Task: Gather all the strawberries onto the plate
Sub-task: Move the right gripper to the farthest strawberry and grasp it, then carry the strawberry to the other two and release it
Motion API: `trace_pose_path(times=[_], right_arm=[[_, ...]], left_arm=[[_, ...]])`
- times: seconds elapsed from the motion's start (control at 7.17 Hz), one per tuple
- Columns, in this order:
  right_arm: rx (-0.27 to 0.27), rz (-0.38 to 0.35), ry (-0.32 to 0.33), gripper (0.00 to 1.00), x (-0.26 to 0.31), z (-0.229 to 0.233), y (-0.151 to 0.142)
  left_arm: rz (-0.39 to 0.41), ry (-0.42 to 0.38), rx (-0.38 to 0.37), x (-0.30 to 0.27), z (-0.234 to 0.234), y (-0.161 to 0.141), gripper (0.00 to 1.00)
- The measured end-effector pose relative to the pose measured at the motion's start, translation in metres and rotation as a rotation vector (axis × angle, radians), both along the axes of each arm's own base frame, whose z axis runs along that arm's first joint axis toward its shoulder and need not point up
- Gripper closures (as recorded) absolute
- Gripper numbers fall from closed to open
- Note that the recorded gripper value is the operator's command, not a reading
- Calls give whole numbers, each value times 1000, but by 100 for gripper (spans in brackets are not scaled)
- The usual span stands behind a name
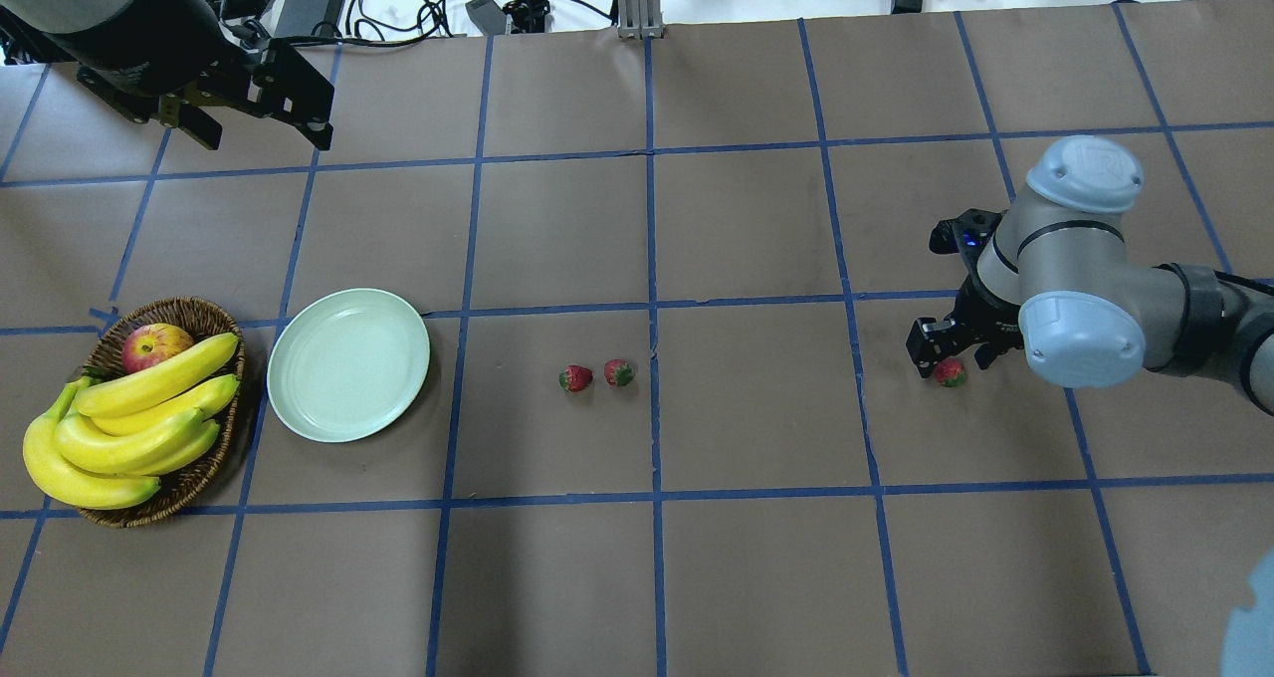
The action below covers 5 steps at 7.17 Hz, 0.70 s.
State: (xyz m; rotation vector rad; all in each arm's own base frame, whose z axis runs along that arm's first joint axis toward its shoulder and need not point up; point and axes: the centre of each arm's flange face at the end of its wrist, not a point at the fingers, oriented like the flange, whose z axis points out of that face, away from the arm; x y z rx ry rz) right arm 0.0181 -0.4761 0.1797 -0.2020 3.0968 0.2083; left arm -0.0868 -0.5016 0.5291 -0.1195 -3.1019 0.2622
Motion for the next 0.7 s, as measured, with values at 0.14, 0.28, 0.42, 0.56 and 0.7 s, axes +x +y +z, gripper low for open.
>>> trace_pose_path(times=[0.14, 0.28, 0.42, 0.56, 0.7], right_arm=[[2, 1, -3, 86, 0, -1, 0], [3, -1, -4, 86, 0, 0, -1], [-5, -2, -3, 86, 3, 4, -3], [-29, 6, 1, 86, 17, 16, -12], [-51, -8, 5, 86, 53, 34, -23]], left_arm=[[-1, 0, 2, 0, -1, 0, 0], [-2, -1, 0, 0, 0, 1, 0], [-2, -3, -2, 0, 1, 2, 0], [-3, -4, -6, 0, 3, 2, 0], [-3, -4, -6, 0, 3, 2, 0]])
